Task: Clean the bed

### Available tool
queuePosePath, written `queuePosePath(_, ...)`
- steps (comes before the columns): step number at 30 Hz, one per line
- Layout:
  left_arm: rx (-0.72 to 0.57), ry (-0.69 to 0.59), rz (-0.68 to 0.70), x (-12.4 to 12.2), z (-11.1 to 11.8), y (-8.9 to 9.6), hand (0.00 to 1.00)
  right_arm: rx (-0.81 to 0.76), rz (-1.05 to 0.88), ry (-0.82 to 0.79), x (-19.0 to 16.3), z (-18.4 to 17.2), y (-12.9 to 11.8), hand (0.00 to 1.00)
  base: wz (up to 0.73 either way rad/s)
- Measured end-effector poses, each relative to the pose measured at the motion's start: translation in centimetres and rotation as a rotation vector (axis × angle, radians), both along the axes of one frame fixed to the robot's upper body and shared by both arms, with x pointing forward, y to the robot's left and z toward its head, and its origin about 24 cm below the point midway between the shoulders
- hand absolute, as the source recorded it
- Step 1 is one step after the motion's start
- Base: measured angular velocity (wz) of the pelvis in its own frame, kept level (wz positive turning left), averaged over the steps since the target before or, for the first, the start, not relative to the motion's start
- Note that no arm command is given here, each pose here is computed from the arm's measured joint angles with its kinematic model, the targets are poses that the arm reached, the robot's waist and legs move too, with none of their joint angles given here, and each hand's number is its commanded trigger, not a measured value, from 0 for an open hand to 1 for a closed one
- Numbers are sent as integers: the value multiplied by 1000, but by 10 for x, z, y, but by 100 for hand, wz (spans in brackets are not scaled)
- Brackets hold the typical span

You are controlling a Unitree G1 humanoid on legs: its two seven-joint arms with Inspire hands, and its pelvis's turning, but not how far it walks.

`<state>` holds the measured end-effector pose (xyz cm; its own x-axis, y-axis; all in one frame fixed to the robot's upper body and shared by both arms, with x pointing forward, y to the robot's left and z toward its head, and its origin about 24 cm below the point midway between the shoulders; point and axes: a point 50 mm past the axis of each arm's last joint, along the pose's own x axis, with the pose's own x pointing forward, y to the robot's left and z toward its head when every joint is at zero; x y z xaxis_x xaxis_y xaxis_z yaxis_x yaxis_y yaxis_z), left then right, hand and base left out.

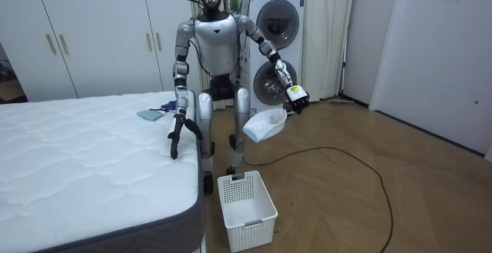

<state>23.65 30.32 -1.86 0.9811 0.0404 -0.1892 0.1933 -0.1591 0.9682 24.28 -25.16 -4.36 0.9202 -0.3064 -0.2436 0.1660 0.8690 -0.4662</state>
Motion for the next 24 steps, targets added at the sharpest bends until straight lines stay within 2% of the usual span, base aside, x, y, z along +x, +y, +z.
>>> queuePosePath(8, 38, 68, -21, -9, -12, -2, 100, -24, 24, -3, 1, -1, 6, 0, -5)
queuePosePath(15, 64, 123, 16, -17, -19, 8, 100, -54, 47, 1, 0, -1, 4, 0, 0)
queuePosePath(24, 77, 164, 8, -19, -23, 7, 100, -73, 48, -3, -1, -3, 8, 0, 0)
